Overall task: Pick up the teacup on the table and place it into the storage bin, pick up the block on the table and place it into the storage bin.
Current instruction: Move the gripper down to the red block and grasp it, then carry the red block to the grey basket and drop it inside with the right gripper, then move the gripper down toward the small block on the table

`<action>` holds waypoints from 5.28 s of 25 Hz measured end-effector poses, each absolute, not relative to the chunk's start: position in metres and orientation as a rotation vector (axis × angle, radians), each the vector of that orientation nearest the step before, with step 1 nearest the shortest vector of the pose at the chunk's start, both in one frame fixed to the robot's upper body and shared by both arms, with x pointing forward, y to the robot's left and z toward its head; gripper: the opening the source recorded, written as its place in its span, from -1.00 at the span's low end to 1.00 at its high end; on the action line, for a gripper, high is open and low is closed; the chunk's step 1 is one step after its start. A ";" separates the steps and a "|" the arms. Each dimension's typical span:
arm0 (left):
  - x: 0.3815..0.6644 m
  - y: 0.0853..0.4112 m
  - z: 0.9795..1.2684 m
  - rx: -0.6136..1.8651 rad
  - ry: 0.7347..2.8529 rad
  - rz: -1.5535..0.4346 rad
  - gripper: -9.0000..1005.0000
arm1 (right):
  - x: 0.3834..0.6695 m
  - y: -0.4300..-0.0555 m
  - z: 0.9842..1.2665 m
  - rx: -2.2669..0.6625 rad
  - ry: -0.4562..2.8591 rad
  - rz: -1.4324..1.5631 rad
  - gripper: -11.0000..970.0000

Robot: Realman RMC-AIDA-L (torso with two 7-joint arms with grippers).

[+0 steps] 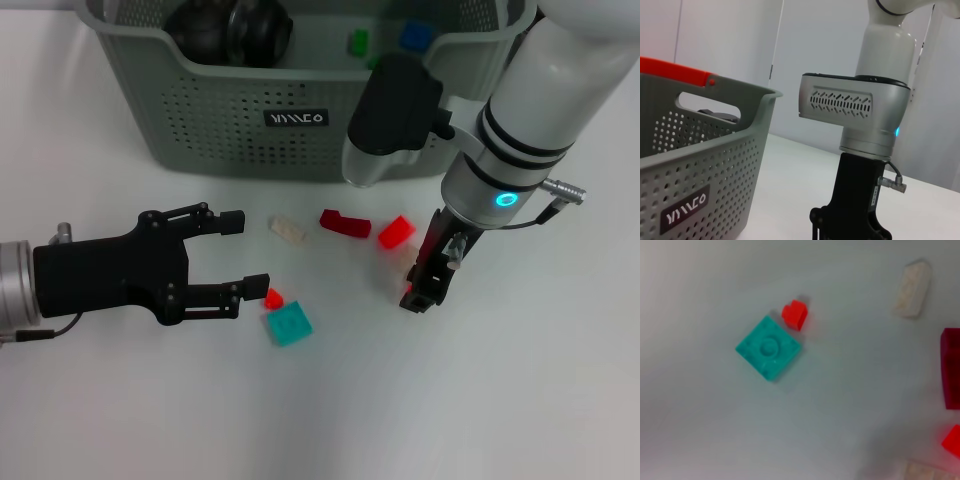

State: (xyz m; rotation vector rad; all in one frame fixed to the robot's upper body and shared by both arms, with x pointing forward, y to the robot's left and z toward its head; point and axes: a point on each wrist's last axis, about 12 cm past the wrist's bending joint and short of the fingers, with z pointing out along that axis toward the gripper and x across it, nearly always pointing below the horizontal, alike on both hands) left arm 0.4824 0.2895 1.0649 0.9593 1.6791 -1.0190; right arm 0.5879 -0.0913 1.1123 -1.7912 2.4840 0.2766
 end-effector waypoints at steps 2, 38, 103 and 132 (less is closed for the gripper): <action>0.482 0.290 1.065 0.959 1.679 -1.019 0.69 | 0.588 -0.091 1.112 -1.793 2.482 0.273 -0.01; 0.477 0.292 1.063 0.949 1.684 -1.025 0.68 | 0.621 -0.083 1.303 -1.364 2.013 0.562 -0.53; 0.475 0.293 1.067 0.953 1.657 -1.053 0.68 | 0.563 -0.166 1.223 -1.699 1.941 0.949 0.62; 0.477 0.292 1.069 0.966 1.648 -1.052 0.68 | 0.608 -0.130 1.126 -1.437 2.432 0.509 0.61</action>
